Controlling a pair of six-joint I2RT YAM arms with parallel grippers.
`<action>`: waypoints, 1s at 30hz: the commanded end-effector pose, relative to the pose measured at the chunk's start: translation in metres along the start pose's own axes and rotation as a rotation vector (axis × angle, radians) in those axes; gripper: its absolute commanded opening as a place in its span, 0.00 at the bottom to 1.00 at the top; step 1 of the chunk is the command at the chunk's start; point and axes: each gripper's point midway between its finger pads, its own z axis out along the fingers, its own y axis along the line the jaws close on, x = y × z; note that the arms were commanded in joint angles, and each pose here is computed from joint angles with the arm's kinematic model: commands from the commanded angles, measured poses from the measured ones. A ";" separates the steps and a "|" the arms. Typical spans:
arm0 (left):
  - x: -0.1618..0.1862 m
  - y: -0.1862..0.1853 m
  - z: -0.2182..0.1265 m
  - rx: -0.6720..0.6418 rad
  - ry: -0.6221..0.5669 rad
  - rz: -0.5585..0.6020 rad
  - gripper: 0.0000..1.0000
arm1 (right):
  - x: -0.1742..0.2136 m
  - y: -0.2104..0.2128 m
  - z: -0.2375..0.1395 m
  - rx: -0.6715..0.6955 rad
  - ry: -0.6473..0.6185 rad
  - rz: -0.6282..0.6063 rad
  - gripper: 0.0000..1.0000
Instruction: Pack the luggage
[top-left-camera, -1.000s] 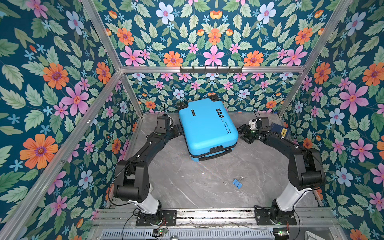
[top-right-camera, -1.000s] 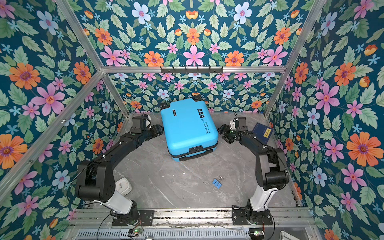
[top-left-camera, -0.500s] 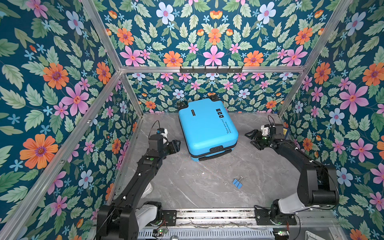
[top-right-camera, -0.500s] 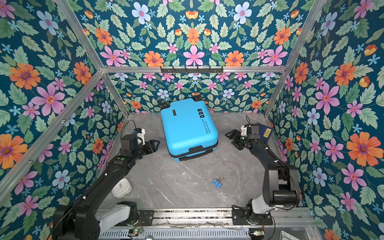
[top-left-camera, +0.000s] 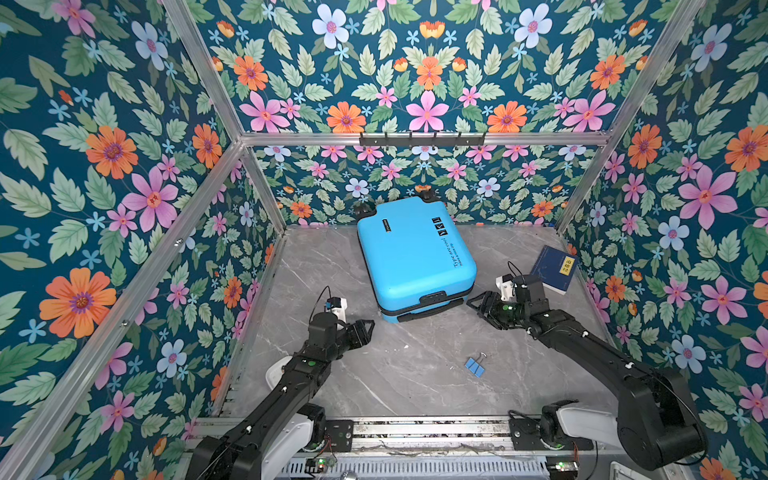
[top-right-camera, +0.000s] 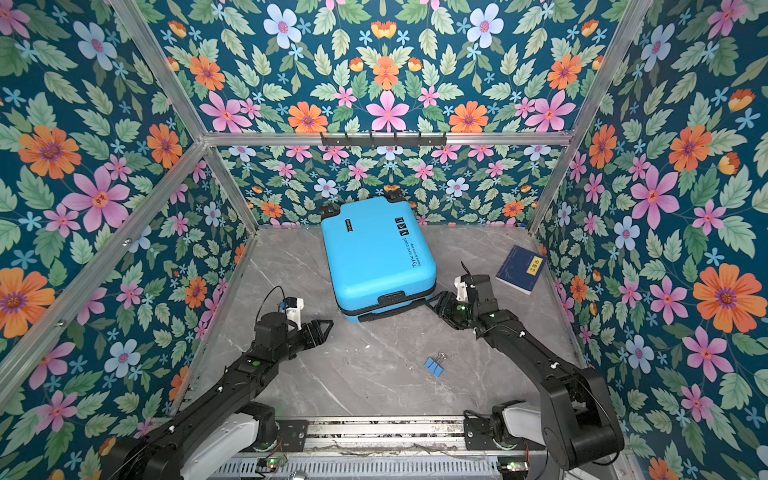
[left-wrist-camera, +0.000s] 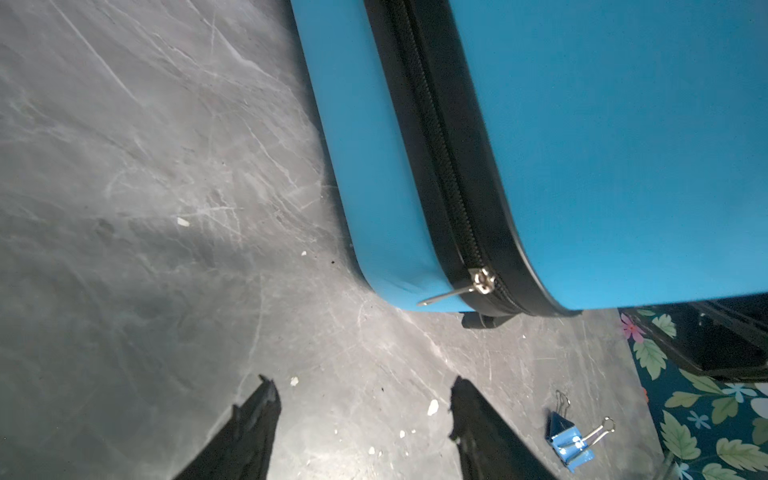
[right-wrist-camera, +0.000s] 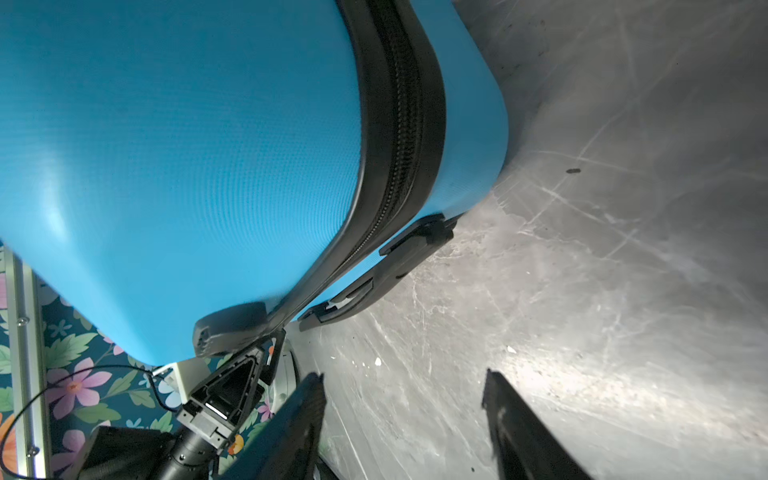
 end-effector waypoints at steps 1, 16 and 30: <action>-0.006 -0.011 0.001 0.075 -0.055 0.019 0.70 | -0.018 0.013 0.004 -0.017 -0.044 -0.023 0.60; -0.010 -0.039 -0.008 0.177 -0.288 0.249 0.75 | -0.055 0.025 0.038 0.018 -0.031 -0.037 0.61; -0.007 -0.051 -0.012 0.272 -0.351 0.364 0.76 | 0.001 0.006 0.031 -0.013 -0.028 0.060 0.64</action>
